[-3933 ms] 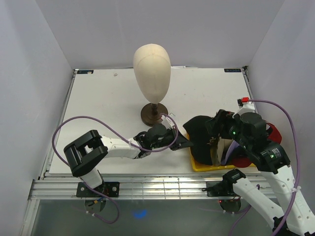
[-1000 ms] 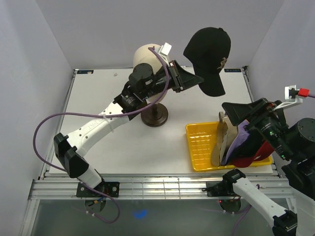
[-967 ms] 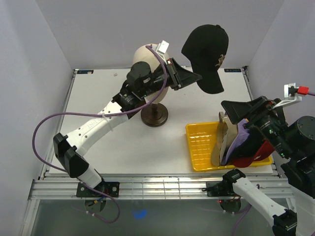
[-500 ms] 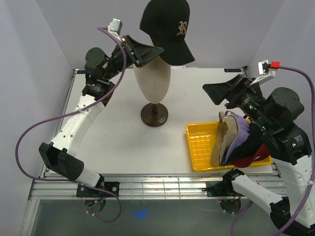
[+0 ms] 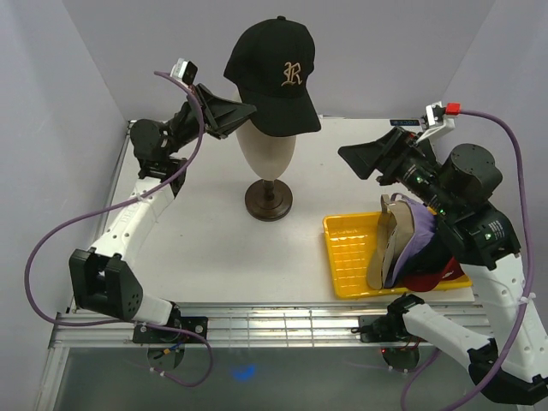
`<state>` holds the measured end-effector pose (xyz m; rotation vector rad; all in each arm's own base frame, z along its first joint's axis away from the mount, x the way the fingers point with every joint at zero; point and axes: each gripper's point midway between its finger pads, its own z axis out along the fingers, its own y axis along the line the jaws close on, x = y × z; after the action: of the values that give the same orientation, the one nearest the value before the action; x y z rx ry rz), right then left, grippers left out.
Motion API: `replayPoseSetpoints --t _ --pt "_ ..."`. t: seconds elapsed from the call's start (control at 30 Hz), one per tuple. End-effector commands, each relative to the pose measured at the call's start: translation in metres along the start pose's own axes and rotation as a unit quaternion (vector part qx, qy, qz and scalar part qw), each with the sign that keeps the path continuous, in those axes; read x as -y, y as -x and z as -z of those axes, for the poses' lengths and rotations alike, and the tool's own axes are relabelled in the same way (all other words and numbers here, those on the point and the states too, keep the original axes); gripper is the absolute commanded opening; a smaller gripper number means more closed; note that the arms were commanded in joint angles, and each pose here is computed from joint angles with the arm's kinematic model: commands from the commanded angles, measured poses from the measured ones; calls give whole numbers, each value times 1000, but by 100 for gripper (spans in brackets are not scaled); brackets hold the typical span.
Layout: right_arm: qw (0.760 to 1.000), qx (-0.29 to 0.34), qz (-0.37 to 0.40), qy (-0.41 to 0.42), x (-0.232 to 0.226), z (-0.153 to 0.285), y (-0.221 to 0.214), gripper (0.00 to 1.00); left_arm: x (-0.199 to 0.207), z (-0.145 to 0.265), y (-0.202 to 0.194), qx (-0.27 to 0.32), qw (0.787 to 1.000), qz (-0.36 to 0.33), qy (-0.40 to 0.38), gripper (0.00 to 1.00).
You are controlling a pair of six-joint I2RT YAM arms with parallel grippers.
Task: Stack the hats
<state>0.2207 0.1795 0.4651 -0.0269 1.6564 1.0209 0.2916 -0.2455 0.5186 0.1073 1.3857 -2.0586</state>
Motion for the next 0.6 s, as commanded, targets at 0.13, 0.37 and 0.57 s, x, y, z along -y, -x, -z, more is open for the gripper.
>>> replayPoseSetpoints --t 0.13,0.37,0.57 --pt "1000 4 1 23 -4 -8 -1 91 18 22 3 -4 998 -26 -51 0" --pt "1000 -3 1 14 4 -10 -9 91 -1 27 6 -11 999 0 -49 0" --pt "1000 -5 1 14 6 -10 -13 91 -18 36 1 -13 998 28 -51 0"
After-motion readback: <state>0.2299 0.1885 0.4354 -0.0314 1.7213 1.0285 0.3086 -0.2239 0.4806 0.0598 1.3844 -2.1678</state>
